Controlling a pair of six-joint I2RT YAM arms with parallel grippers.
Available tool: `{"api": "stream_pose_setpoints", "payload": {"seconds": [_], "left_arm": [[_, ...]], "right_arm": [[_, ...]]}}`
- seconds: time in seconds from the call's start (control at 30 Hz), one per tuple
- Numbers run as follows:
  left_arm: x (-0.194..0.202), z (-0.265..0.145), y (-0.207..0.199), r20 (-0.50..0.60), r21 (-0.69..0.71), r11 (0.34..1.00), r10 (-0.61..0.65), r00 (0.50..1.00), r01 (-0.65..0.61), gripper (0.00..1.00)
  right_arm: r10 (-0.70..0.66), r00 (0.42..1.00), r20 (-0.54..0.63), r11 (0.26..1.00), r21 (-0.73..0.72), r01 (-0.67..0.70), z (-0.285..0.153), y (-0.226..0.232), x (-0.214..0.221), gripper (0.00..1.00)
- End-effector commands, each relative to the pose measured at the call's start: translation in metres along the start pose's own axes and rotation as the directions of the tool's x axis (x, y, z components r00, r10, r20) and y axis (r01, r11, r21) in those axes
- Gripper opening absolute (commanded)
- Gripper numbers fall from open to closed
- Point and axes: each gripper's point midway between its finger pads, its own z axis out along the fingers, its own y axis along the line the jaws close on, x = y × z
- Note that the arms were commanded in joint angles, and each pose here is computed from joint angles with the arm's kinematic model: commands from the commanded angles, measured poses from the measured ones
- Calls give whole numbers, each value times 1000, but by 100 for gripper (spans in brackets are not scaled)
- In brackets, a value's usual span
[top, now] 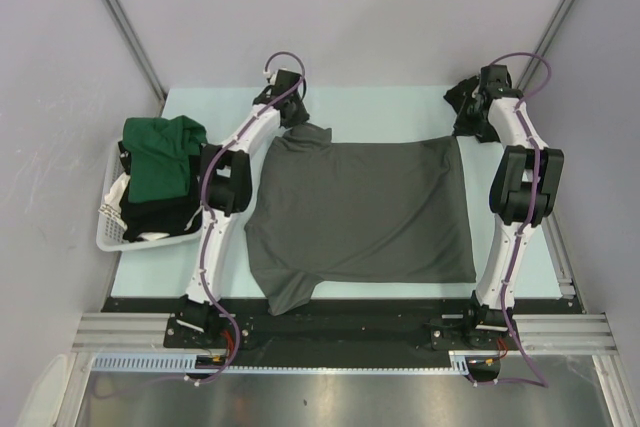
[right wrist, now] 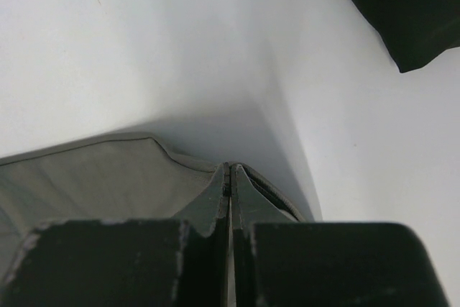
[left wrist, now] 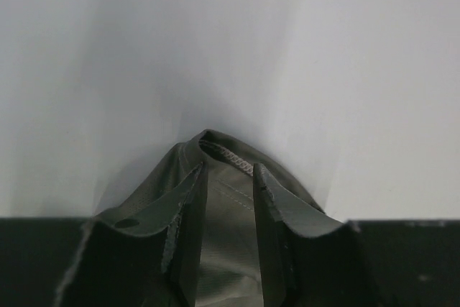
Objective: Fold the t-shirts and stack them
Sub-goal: Grap the side of the flattened tshirt furthest away from the robot with both arms
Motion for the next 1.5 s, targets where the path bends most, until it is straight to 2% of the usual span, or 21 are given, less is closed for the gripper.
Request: {"api": "stream_pose_setpoints", "payload": {"seconds": [0.0, 0.37, 0.63, 0.93, 1.23, 1.4, 1.47], "left_arm": [[-15, -5, 4, 31, -26, 1000, 10, 999, -10, 37], [-33, -11, 8, 86, -49, 999, 4, 996, 0, 38], [-27, 3, 17, 71, -59, 998, -20, 997, 24, 38], [-21, 12, 9, 54, -12, 999, -34, 998, 34, 37], [-13, 19, 9, 38, -7, 999, -40, 998, 41, 25], [-17, 18, 7, 50, -2, 999, -44, 998, 44, 7], [-19, 17, 7, 55, -2, 999, -38, 998, 38, 3]], "right_arm": [[-2, 998, 55, 1000, -14, 2, -12, 3, -21, 0], [-1, 999, 45, 1000, -16, 1, -7, 3, -20, 0], [-2, 998, 56, 1000, -18, 3, -12, 4, -23, 0], [-4, 998, 68, 999, -36, 6, -18, 8, -27, 0], [-6, 998, 70, 999, -44, 9, -20, 10, -28, 0], [-3, 998, 66, 999, -52, 6, -19, 11, -28, 0], [-2, 998, 64, 999, -52, 6, -19, 12, -27, 0]]}}
